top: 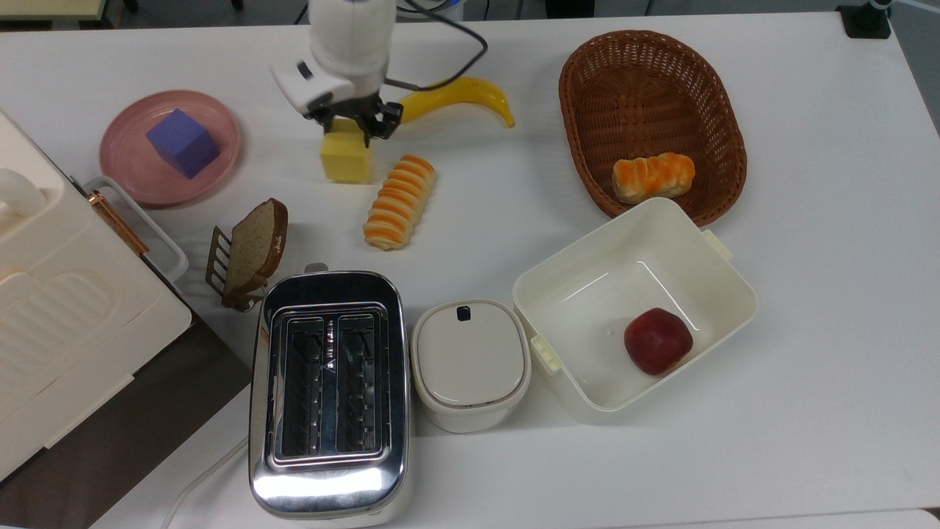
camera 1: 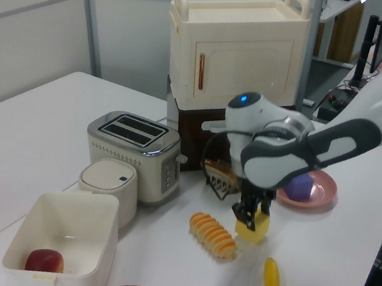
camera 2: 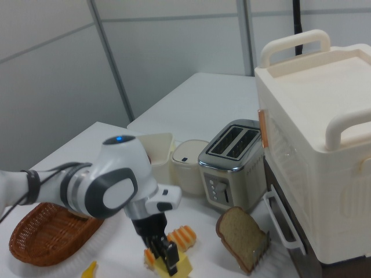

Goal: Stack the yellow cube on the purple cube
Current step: 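Close the gripper on the yellow cube and lift it, then carry the yellow cube over the purple cube on the pink plate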

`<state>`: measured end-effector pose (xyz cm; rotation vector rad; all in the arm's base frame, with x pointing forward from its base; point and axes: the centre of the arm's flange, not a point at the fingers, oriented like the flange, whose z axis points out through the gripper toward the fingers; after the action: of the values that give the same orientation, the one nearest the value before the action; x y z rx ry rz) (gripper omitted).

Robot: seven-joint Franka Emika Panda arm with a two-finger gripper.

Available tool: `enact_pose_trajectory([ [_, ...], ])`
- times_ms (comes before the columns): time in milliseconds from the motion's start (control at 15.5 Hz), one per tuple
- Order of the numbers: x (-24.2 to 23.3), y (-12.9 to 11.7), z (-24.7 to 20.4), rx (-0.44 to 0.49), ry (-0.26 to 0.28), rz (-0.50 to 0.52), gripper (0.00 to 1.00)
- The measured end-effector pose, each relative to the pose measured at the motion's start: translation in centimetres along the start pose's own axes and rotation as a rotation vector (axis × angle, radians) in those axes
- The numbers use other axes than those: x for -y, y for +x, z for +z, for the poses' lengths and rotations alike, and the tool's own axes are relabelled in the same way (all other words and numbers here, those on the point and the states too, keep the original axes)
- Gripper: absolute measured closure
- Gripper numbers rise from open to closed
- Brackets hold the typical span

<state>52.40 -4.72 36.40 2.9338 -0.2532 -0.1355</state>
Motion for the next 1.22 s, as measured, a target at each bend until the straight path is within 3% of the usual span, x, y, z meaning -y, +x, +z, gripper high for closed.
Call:
enact_pose_trajectory([
  [257, -9.2, -2.3, -8.2, -0.13, 0.041, 0.18, 0.44],
  [644, -18.1, -3.8, -8.5, -0.142, 0.108, 0.373, 0.44],
  [1223, -23.8, 0.5, -6.1, -0.108, 0.139, 0.51, 0.44],
])
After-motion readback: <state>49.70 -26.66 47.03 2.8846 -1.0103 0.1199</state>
